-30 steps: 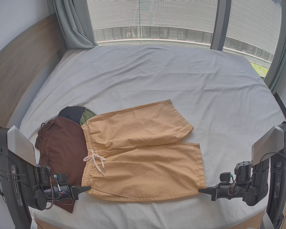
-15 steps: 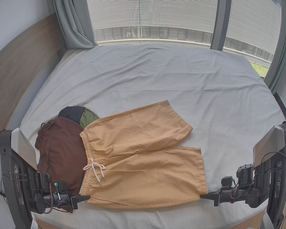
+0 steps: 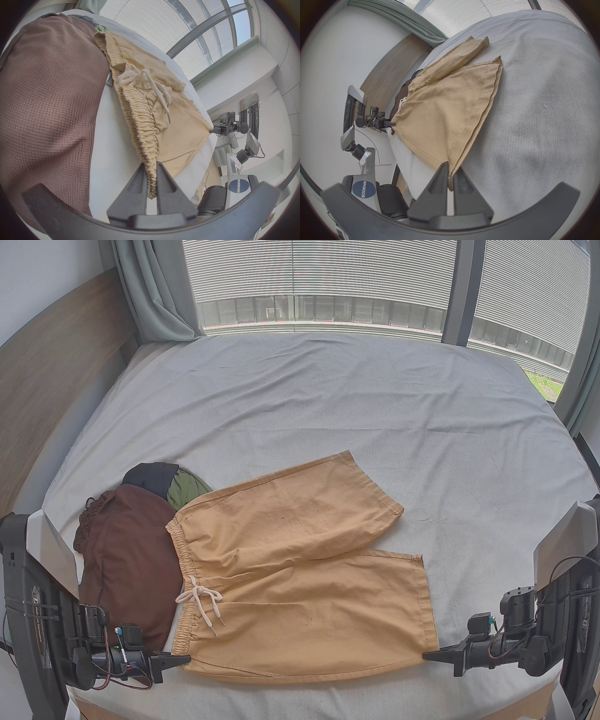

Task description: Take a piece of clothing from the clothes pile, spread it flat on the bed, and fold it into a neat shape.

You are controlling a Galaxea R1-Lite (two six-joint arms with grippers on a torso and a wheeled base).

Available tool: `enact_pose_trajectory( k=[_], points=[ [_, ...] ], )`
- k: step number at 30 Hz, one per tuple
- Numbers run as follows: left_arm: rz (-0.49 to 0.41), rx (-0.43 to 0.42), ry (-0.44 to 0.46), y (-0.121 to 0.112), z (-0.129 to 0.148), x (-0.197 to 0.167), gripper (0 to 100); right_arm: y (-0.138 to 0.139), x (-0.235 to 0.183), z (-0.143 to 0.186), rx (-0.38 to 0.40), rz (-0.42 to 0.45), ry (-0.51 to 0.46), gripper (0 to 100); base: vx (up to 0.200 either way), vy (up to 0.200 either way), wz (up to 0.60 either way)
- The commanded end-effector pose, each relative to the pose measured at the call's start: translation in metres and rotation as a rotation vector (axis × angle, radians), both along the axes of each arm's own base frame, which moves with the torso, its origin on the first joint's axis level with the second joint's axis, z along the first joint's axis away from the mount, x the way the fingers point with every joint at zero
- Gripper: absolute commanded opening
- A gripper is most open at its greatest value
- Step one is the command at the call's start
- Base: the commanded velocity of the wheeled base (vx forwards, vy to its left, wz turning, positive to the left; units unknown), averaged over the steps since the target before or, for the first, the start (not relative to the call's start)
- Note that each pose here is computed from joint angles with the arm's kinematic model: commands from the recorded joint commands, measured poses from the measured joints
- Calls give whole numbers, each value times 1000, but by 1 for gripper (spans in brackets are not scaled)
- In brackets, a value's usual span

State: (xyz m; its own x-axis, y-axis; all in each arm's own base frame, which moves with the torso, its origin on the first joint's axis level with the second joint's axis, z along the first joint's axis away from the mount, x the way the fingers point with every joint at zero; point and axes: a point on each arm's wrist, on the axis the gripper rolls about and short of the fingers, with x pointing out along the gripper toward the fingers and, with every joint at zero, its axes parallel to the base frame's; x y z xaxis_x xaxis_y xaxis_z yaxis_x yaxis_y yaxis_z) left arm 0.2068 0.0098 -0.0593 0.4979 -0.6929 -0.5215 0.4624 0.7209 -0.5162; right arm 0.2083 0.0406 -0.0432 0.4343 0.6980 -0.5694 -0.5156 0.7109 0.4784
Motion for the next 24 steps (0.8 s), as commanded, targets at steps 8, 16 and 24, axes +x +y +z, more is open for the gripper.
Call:
enact_pose_trajectory(
  k=[8, 16, 24],
  points=[
    [-4, -7, -63, 0, 15, 3, 0, 2, 8, 22, 80, 16, -79, 0, 0, 0, 0],
    [32, -54, -89, -2, 28, 16, 0, 5, 19, 41, 147, -3, -128, 0, 0, 0, 0],
    [63, -133, -119, -8, 50, 31, 0, 10, 31, 65, 243, -56, -152, 0, 0, 0, 0]
  ],
)
